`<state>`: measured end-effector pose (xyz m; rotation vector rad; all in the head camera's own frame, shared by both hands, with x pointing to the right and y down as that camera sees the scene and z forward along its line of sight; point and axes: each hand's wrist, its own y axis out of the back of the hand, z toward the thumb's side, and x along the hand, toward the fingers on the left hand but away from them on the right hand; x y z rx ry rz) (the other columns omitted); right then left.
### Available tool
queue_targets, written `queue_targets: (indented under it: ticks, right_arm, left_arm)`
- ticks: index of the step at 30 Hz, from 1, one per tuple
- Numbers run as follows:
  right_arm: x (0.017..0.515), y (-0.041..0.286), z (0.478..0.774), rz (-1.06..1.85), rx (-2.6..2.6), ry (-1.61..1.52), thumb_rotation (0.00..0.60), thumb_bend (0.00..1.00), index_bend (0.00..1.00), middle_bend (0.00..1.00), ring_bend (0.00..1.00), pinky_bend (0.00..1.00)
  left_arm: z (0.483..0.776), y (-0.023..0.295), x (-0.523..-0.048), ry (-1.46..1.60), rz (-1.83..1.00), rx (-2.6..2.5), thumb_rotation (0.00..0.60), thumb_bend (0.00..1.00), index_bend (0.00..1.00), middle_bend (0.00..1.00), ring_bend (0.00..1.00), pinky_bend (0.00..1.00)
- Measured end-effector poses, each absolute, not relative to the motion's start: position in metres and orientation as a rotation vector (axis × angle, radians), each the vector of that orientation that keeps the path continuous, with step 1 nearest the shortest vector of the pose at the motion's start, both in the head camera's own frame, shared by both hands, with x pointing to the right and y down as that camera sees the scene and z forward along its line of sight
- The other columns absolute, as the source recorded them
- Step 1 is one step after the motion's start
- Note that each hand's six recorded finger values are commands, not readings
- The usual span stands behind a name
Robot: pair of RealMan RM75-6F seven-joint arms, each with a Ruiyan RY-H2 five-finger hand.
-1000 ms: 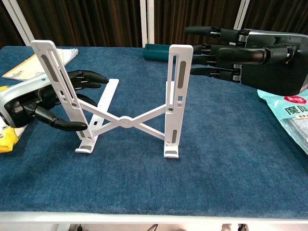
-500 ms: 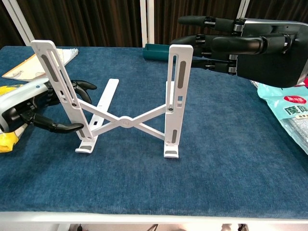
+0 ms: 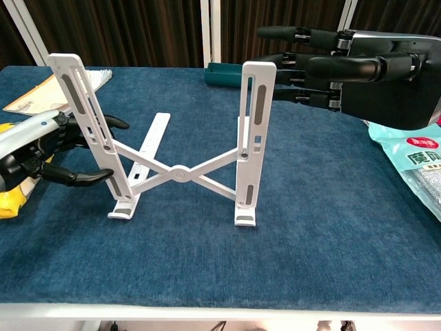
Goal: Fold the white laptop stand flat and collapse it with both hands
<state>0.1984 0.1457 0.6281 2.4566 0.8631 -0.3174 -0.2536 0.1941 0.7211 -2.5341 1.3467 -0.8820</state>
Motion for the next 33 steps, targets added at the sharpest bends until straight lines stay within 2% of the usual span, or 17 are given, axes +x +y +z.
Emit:
queue_targets:
  ticks: [10,20,26,28,31,33]
  right_arm:
    - [0.199,0.146,0.628,-0.316,2.454,0.865,0.600,0.17,0.12,0.28,0.09,0.07]
    - [0.200,0.147,0.631,-0.329,2.456,0.867,0.600,0.17,0.12,0.28,0.09,0.07]
    - [0.203,0.149,0.635,-0.398,2.512,0.871,0.600,0.17,0.12,0.28,0.09,0.07]
    - [0.203,0.152,0.639,-0.439,2.530,0.866,0.600,0.17,0.12,0.28,0.09,0.07]
    - [0.203,0.157,0.643,-0.486,2.556,0.855,0.600,0.17,0.12,0.28,0.09,0.07]
    - [0.203,0.159,0.645,-0.521,2.580,0.849,0.600,0.16,0.12,0.26,0.08,0.07]
  left_arm:
    - [0.721,0.197,-0.252,1.351,-0.878,-2.544,0.600,0.32,0.53,0.19,0.10,0.30]
    - [0.721,0.200,-0.248,1.347,-0.857,-2.570,0.600,0.48,0.60,0.23,0.11,0.30]
    - [0.719,0.203,-0.245,1.336,-0.843,-2.583,0.600,0.46,0.59,0.23,0.11,0.30]
    - [0.719,0.204,-0.244,1.330,-0.843,-2.585,0.600,0.42,0.53,0.22,0.11,0.29]
    - [0.720,0.206,-0.242,1.308,-0.854,-2.596,0.600,0.29,0.32,0.17,0.10,0.27]
    - [0.719,0.207,-0.241,1.294,-0.857,-2.609,0.600,0.23,0.23,0.12,0.08,0.24]
